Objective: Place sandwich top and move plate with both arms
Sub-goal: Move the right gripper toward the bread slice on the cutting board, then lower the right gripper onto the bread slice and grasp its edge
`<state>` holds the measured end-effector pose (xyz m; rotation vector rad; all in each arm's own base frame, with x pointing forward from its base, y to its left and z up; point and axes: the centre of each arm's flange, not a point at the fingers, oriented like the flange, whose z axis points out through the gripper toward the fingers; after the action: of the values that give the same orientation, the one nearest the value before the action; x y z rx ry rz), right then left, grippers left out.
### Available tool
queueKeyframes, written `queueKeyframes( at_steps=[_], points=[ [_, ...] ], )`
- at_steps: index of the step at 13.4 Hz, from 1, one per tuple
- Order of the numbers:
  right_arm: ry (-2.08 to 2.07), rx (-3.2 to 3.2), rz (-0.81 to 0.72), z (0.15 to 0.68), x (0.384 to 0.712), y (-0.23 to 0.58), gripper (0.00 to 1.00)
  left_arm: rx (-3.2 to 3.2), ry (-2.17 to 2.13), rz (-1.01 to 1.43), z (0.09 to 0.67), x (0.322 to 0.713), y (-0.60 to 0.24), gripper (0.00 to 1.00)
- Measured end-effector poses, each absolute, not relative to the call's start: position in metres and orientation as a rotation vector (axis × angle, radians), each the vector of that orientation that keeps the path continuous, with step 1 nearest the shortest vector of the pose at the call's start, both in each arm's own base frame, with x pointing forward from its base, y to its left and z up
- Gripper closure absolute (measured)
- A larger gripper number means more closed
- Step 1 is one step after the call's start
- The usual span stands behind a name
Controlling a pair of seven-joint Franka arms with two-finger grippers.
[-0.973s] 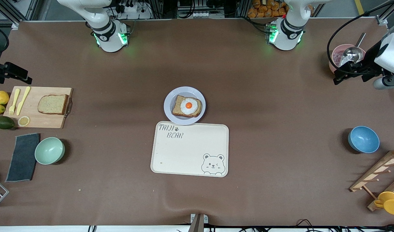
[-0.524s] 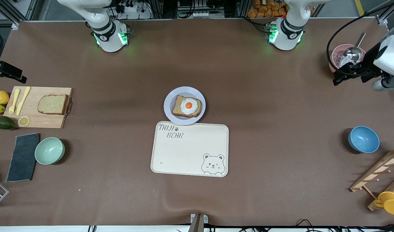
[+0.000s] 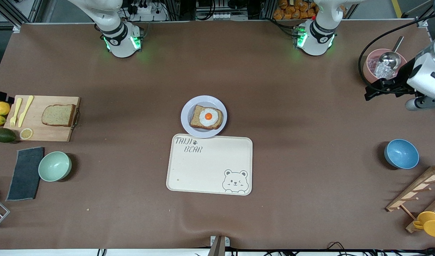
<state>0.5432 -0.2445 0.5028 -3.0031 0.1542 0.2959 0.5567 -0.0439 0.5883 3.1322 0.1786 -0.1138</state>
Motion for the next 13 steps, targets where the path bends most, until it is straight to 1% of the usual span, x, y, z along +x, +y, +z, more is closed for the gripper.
queueKeyframes(
  at_steps=[3, 6, 8, 13],
  points=[
    [0.105, -2.926, 0.317, 0.434, 0.534, -0.315, 0.0, 3.129, 0.127, -0.149, 0.572, 0.568, -0.062, 0.0],
    [0.07, -2.847, 0.328, 0.368, 0.517, -0.366, 0.0, 3.128, 0.084, -0.157, 0.569, 0.57, -0.078, 0.0],
    [0.062, -2.812, 0.35, 0.33, 0.505, -0.389, 0.0, 3.128, 0.069, -0.155, 0.57, 0.569, -0.084, 0.0],
    [0.067, -2.723, 0.431, 0.257, 0.475, -0.42, 0.0, 3.129, 0.046, -0.156, 0.57, 0.568, -0.088, 0.0]
  ],
)
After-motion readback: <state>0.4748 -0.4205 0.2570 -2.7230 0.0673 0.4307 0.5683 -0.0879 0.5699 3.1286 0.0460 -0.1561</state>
